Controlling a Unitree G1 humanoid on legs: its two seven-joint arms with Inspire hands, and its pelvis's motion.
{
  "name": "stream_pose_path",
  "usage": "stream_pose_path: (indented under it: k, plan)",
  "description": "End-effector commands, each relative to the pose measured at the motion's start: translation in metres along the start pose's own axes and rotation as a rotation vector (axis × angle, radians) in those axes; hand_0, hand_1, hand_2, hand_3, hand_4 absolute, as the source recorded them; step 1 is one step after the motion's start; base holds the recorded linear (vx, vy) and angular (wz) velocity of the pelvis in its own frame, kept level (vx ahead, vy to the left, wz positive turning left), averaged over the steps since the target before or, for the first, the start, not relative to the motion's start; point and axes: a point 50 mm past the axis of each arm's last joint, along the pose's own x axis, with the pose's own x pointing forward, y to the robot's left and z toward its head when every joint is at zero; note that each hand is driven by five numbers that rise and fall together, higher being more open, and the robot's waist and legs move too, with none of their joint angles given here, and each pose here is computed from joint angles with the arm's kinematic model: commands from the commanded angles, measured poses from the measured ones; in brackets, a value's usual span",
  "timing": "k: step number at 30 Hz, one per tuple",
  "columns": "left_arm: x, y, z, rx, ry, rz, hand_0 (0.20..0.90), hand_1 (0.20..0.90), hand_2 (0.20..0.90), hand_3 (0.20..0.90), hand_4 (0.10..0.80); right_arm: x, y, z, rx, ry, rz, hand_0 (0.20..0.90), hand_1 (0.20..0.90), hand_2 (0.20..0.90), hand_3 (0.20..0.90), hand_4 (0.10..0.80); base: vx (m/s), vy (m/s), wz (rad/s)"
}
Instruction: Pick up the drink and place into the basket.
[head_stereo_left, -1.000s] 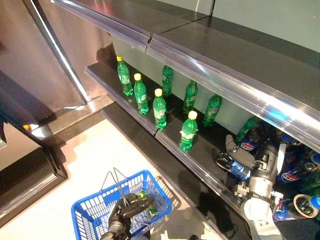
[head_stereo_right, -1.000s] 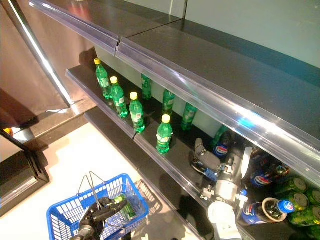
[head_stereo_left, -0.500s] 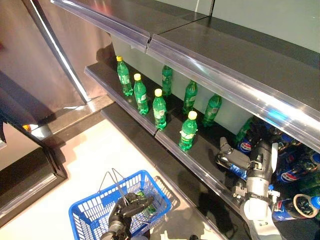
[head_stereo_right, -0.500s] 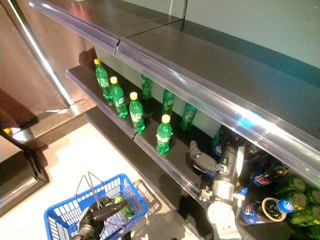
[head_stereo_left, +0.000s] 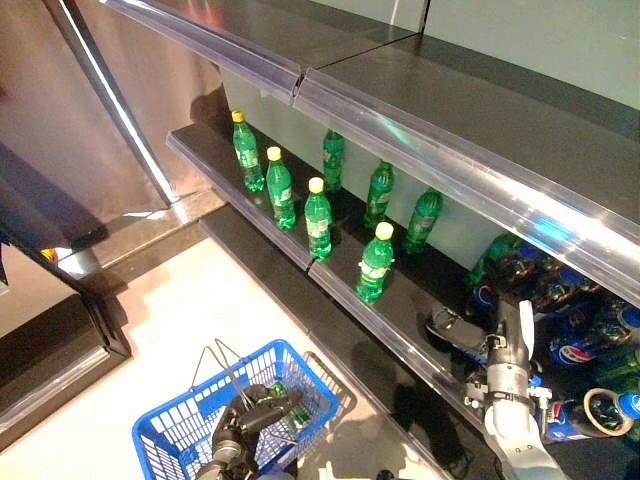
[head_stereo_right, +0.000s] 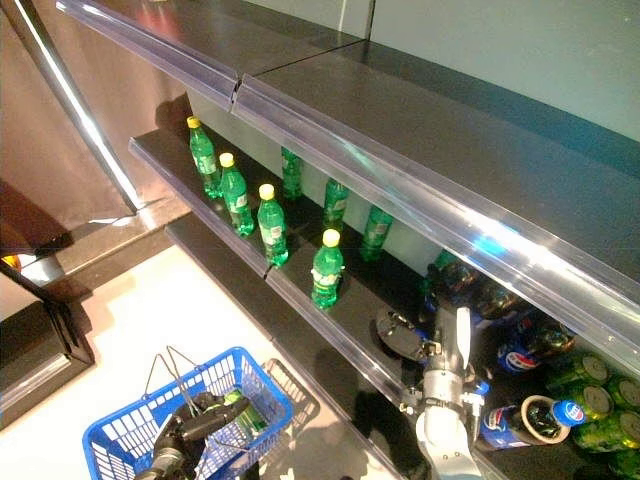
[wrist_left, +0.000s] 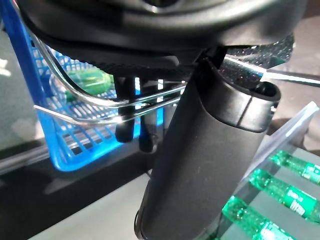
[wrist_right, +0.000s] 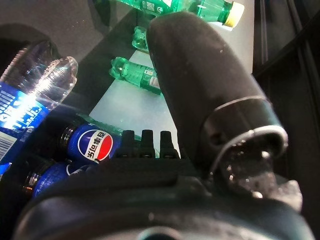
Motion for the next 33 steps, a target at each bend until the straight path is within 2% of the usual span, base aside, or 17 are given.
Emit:
stream_pose_path:
  k: [1, 8, 16, 33]
  plan:
    - [0.007, -0.048, 0.095, 0.052, -0.441, -0.304, 0.3, 0.3, 0.3, 0.2, 0.1, 0.027, -0.005, 0.04, 0.007, -0.241, 0.009, 0.9, 0.9, 0.9, 0.9, 0.8, 0.0, 0.0, 0.0]
    - [0.0, -0.061, 0.117, 0.114, -0.542, -0.387, 0.3, 0.3, 0.3, 0.2, 0.1, 0.031, -0.007, 0.035, -0.001, -0.225, -0.012, 0.9, 0.9, 0.9, 0.9, 0.8, 0.003, -0.011, 0.0]
    - [-0.004, -0.064, 0.129, 0.116, -0.571, -0.389, 0.3, 0.3, 0.3, 0.2, 0.1, 0.032, -0.008, 0.027, -0.047, -0.196, 0.046, 0.9, 0.9, 0.9, 0.9, 0.8, 0.036, -0.049, 0.04]
    - [-0.011, -0.038, 0.13, 0.19, -0.524, -0.346, 0.3, 0.3, 0.3, 0.2, 0.1, 0.04, -0.048, -0.008, -0.336, -0.025, -0.005, 0.9, 0.9, 0.9, 0.9, 0.8, 0.057, -0.07, 0.01]
